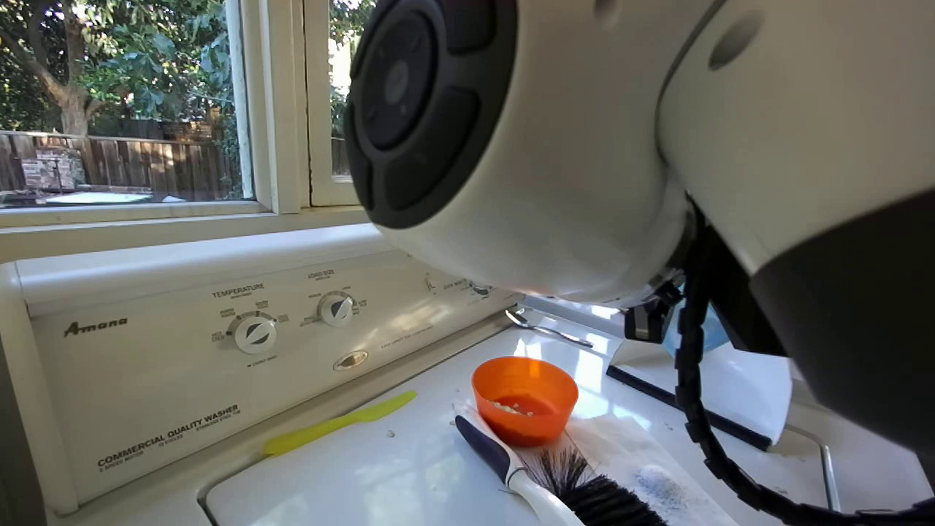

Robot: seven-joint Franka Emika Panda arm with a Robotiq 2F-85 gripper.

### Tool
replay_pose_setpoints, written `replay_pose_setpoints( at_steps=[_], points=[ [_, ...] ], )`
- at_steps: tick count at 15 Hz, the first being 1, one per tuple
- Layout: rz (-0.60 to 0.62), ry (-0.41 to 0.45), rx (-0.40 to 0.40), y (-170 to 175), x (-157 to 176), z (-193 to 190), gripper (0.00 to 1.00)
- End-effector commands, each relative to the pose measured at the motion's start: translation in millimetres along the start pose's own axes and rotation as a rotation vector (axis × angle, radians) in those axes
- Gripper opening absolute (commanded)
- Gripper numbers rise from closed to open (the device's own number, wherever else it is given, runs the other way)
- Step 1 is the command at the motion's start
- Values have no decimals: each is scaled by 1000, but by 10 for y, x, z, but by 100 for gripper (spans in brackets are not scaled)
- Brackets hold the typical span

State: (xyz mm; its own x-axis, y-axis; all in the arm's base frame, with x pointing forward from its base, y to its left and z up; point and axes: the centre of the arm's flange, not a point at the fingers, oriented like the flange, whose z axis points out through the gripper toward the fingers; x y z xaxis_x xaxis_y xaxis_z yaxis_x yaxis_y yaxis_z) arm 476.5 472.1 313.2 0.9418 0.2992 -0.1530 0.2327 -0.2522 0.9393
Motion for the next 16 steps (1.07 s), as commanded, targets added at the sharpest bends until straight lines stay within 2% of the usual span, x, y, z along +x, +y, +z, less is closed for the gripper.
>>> replay_pose_setpoints(
  at_steps=[1, 9, 16],
  points=[
    [2, 16, 112, -20, -2, 43, 3],
    [75, 62, 255, 63, 62, 128, 3],
    [130, 145, 380, 174, 68, 139, 3]
  ],
)
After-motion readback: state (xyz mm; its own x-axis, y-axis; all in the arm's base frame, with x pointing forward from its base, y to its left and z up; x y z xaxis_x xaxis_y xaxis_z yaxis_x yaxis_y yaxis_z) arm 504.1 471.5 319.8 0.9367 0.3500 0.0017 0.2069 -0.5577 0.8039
